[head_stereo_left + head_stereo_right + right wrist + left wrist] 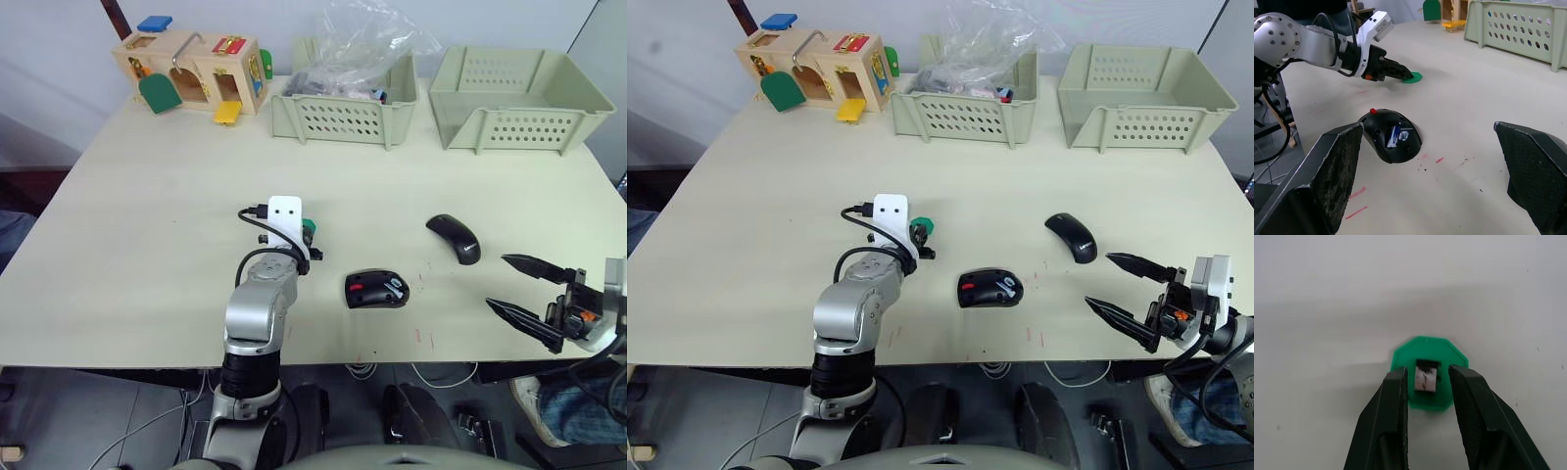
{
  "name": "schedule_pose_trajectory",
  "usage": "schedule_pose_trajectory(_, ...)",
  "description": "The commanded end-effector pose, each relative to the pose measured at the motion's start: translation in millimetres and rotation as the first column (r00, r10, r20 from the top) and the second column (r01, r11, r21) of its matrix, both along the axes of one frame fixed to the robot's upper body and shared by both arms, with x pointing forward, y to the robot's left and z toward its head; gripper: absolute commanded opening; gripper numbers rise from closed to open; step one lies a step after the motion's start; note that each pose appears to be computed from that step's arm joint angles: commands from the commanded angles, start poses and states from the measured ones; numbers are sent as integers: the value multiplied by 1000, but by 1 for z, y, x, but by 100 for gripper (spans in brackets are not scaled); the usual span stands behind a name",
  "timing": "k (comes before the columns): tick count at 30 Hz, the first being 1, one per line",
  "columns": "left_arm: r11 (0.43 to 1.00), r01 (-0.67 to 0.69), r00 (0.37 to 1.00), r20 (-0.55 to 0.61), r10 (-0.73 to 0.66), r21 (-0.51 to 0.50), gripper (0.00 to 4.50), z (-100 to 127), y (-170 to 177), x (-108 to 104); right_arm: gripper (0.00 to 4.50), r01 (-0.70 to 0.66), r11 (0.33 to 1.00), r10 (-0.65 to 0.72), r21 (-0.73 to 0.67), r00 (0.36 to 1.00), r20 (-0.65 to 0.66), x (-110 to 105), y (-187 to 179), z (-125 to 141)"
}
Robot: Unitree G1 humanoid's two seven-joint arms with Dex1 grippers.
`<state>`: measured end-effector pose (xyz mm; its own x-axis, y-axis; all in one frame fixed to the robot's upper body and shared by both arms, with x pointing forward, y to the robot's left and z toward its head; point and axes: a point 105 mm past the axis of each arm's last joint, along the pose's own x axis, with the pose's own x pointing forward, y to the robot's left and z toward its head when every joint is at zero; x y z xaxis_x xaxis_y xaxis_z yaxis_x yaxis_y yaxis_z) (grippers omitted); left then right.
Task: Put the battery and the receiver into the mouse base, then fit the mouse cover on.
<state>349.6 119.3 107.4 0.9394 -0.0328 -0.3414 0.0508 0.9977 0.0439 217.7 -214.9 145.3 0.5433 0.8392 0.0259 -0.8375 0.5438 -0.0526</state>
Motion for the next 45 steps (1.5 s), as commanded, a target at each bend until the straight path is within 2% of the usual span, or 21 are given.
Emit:
schedule_pose_trajectory(1,1000,5,1000,30,-5,-2,144,8,-1,0,450,-17,1000,18,-7,999,37,-2,4,8)
schedule_pose_trajectory(17,1000,23,1000,-7,-23,16,144,-2,3,-1,450,-12,1000,12,-7,999,35,-2,5,7)
schedule_pose_trajectory(45,999,34,999,-4,-34,18,144,-2,1,-2,450,-11,1000,11,-7,999,33,0,5,6)
